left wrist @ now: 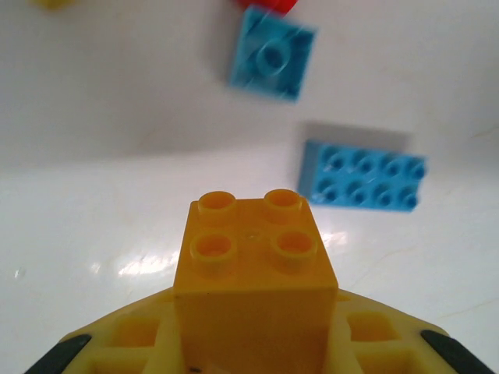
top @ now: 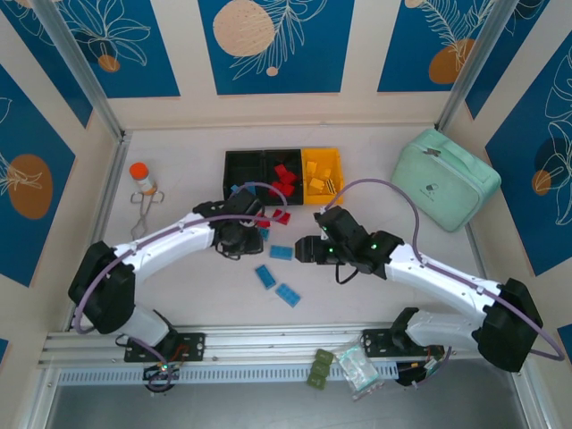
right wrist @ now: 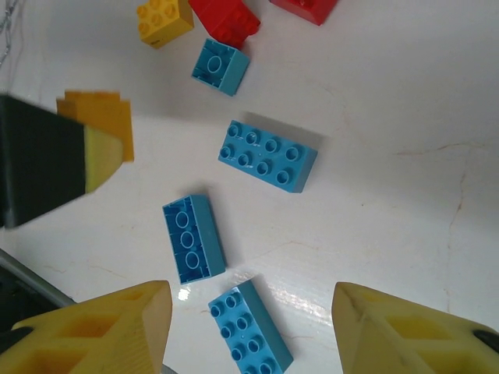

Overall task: Sort the legos into containers by color
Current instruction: Place the lego in the container.

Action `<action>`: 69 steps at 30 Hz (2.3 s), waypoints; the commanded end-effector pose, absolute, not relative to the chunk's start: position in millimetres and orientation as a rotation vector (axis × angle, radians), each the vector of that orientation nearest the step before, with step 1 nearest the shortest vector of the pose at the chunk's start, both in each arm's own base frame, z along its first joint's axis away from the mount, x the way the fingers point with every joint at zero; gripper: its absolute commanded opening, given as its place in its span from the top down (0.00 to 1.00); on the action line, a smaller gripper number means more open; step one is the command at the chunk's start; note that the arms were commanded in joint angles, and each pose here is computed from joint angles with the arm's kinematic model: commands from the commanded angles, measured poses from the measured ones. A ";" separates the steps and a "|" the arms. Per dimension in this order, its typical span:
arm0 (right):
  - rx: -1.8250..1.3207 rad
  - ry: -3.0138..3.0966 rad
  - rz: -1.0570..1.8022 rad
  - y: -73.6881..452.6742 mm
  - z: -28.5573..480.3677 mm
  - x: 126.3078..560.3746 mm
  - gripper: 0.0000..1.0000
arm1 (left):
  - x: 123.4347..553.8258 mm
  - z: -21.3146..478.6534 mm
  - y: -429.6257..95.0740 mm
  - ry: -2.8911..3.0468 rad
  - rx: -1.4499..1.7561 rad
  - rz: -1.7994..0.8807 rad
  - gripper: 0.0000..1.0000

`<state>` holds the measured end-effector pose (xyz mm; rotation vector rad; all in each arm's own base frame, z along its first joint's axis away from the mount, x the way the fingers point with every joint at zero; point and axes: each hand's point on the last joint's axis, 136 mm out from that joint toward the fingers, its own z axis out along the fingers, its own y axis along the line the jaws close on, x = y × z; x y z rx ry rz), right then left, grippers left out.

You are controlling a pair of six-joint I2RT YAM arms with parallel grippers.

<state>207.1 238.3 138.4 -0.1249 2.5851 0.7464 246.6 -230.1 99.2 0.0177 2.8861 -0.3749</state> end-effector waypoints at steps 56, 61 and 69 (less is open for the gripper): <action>0.473 2.553 0.657 124.4 118.6 195.0 0.43 | 492.2 148.7 -427.1 2.462 0.360 -0.667 0.43; 0.437 2.557 0.652 128.6 120.9 197.8 0.42 | 467.6 188.4 -424.3 2.428 0.423 -0.711 0.42; 0.353 2.583 0.651 143.2 123.6 203.3 0.38 | 408.2 219.3 -384.2 2.394 0.452 -0.755 0.40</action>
